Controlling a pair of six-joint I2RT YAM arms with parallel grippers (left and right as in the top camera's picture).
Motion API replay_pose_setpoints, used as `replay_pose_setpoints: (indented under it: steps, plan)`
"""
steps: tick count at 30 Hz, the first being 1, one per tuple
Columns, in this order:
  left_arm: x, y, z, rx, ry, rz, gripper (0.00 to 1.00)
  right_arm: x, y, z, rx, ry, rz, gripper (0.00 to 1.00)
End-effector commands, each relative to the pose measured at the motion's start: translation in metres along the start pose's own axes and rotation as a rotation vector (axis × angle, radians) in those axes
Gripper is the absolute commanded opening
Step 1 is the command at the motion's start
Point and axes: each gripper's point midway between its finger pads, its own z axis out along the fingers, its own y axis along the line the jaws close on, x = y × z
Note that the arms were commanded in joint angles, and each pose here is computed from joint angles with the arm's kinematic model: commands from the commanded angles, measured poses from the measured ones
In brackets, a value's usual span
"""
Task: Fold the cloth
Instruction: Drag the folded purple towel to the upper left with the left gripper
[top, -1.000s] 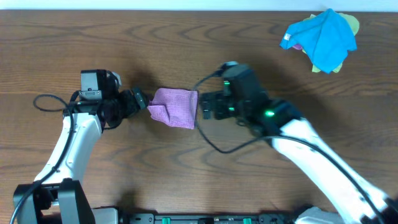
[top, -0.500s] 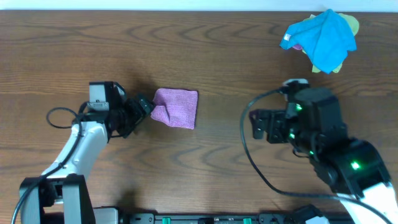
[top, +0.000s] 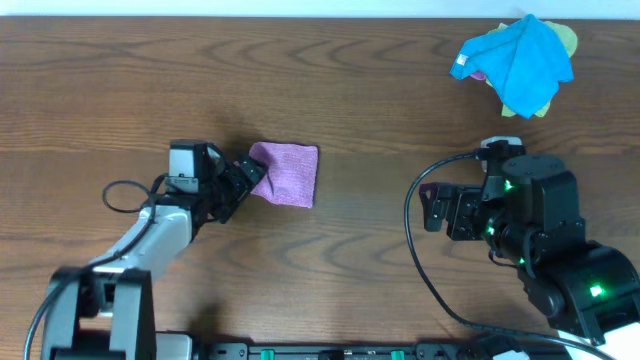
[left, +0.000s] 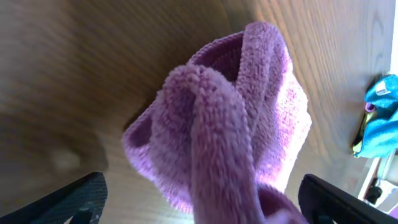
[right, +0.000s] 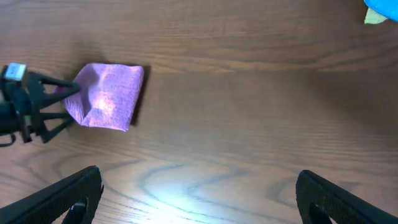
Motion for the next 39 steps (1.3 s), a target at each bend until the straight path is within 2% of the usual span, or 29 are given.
replay_pose_setpoints:
  steps: [1, 3, 4, 7, 12, 17, 18, 20, 24, 29, 34, 39]
  plan:
    - [0.006, 0.008, 0.014, -0.026, 0.014, -0.057, 1.00, -0.004, -0.001, -0.004, 0.002, -0.017, -0.019, 0.99]
    - [0.008, 0.011, 0.022, -0.029, 0.023, -0.075, 1.00, -0.004, 0.000, -0.004, 0.001, -0.016, -0.023, 0.99]
    - [0.009, 0.012, 0.026, -0.031, 0.027, -0.086, 0.95, -0.004, -0.001, -0.004, 0.001, -0.016, -0.024, 0.99]
    - [0.008, 0.012, 0.035, -0.020, 0.025, -0.106, 0.87, -0.002, 0.000, -0.004, -0.002, -0.008, -0.041, 0.99]
    - [0.007, 0.004, 0.049, 0.018, 0.015, -0.101, 0.50, -0.002, 0.000, -0.004, -0.002, -0.007, -0.053, 0.99]
    - [0.008, 0.002, 0.059, 0.041, 0.011, -0.062, 0.24, -0.001, 0.000, -0.004, -0.002, -0.005, -0.060, 0.99]
    - [0.006, -0.001, 0.061, 0.053, 0.006, -0.034, 0.15, -0.001, 0.000, -0.004, -0.001, -0.003, -0.060, 0.99]
    - [0.002, -0.009, 0.061, 0.093, -0.011, 0.057, 0.06, 0.001, -0.001, -0.004, 0.002, 0.005, -0.060, 0.99]
    - [-0.008, -0.043, 0.055, 0.228, -0.059, 0.219, 0.06, 0.006, -0.003, -0.004, 0.008, 0.027, -0.063, 0.99]
    - [-0.042, -0.080, 0.040, 0.330, -0.141, 0.258, 0.06, 0.006, -0.003, -0.003, 0.009, 0.029, -0.066, 0.99]
    - [-0.096, -0.102, 0.020, 0.318, -0.222, 0.281, 0.06, 0.008, -0.004, -0.003, 0.011, 0.035, -0.065, 0.99]
    - [-0.157, -0.108, -0.010, 0.199, -0.327, 0.357, 0.06, 0.010, -0.003, -0.004, 0.007, 0.044, -0.064, 0.99]
